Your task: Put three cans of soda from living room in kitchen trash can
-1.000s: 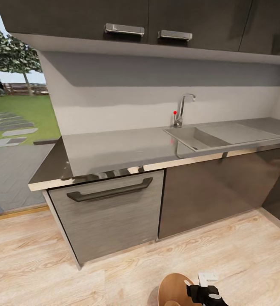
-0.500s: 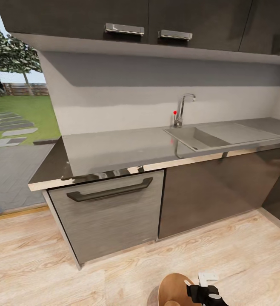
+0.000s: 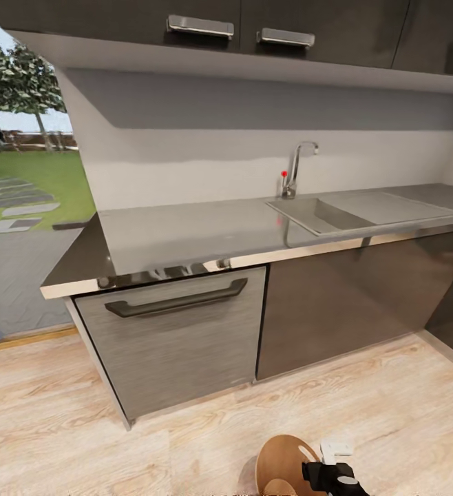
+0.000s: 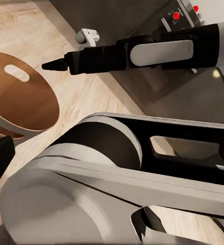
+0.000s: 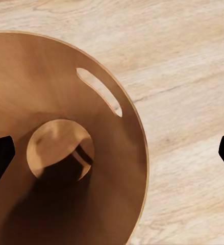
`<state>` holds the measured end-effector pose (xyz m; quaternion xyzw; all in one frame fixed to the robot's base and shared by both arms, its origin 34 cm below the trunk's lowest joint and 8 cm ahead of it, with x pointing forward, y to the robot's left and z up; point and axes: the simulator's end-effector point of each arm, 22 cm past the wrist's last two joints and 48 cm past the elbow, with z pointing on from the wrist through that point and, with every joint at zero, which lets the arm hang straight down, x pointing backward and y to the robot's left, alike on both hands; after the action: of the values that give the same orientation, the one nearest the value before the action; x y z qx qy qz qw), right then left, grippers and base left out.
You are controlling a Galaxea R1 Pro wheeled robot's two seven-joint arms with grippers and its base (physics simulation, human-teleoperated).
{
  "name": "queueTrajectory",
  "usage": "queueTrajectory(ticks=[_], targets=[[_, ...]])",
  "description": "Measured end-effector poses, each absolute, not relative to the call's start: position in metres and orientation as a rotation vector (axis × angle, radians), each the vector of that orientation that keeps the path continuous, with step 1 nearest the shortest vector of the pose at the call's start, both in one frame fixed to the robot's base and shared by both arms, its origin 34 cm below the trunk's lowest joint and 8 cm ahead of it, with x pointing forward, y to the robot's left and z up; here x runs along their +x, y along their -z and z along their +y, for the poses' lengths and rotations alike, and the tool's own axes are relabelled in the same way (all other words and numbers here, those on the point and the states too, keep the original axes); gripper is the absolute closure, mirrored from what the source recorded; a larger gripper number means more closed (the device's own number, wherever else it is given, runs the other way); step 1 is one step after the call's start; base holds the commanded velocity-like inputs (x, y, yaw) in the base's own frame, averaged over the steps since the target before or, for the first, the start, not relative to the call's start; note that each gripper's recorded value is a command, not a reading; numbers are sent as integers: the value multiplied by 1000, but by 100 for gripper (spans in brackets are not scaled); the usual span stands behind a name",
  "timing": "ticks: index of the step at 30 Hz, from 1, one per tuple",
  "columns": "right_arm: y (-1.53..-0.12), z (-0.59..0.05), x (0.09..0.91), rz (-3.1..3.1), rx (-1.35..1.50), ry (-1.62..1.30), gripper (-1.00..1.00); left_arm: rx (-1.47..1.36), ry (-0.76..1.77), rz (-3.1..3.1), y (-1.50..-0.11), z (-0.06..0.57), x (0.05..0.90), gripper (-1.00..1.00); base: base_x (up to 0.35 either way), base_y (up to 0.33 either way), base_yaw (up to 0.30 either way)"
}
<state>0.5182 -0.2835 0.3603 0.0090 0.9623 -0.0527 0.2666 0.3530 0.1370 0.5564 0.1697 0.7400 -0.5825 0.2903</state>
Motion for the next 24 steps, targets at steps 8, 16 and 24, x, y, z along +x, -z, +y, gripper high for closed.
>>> queueTrajectory(ticks=[8,16,24], targets=[[-339,-283,511,2610,23,143,-100,444,1560,1983,-537,137,348,-100,0,0,0],[-316,-283,504,2624,23,144,-100,435,1567,1993,-517,137,343,-100,0,0,0],[-294,-283,496,2636,22,144,-100,426,1573,2002,-497,137,338,-100,0,0,0]])
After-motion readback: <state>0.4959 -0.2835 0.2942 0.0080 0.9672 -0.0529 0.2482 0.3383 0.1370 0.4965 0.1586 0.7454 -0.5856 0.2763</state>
